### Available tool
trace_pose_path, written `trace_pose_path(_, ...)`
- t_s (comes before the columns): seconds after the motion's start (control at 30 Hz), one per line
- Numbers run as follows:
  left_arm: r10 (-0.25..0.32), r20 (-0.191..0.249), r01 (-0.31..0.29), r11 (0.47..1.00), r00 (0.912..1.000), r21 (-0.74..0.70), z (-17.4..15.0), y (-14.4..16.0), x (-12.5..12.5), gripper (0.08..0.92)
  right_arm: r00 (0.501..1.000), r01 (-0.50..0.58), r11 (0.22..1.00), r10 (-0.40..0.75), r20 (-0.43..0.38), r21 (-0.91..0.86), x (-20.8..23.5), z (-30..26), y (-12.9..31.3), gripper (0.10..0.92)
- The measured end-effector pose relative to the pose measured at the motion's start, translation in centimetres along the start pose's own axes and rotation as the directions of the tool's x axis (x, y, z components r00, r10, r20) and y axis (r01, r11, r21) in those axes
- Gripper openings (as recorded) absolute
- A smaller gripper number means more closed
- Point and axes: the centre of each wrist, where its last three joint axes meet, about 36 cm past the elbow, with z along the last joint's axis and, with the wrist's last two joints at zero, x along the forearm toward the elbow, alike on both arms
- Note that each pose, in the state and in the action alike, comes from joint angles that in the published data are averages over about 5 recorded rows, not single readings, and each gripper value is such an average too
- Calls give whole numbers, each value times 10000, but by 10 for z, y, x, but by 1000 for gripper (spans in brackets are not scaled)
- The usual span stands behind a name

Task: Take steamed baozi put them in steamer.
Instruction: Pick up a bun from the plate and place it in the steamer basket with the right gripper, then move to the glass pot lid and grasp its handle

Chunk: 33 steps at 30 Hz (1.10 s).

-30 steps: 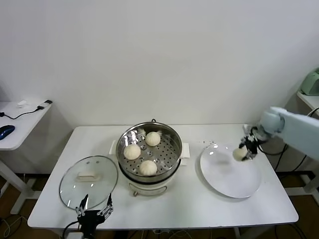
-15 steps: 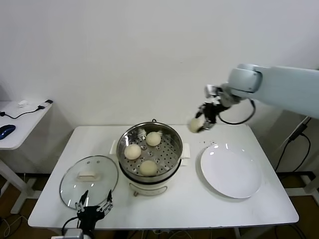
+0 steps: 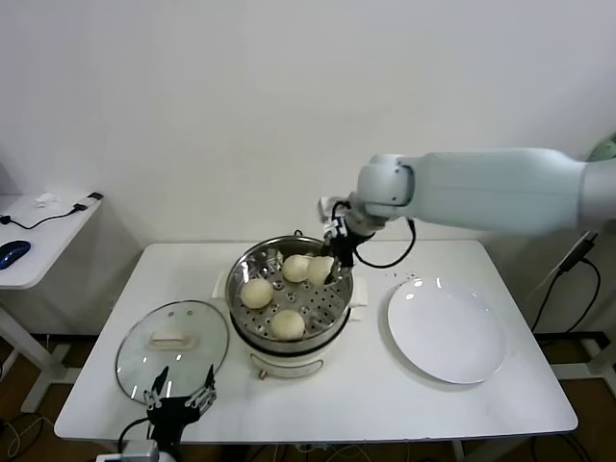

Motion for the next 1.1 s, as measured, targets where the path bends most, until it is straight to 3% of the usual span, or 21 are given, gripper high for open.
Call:
trace_pose_path(0.6, 21, -124, -20, 10000, 9999, 69, 4, 2, -2, 823, 9984, 258, 9994, -245, -513, 240, -61, -5, 9, 610)
trace_pose_path(0.87, 22, -126, -22, 10000, 9999, 51, 4, 2, 0, 823, 9981, 409, 9983, -388, -478, 425, -62, -5, 8, 790)
trace_pose_path(1.1, -5, -86, 5, 10000, 10000, 2, 3, 3, 2, 823, 9988, 488, 9977, -493, 80, 481, -50, 1, 0, 822)
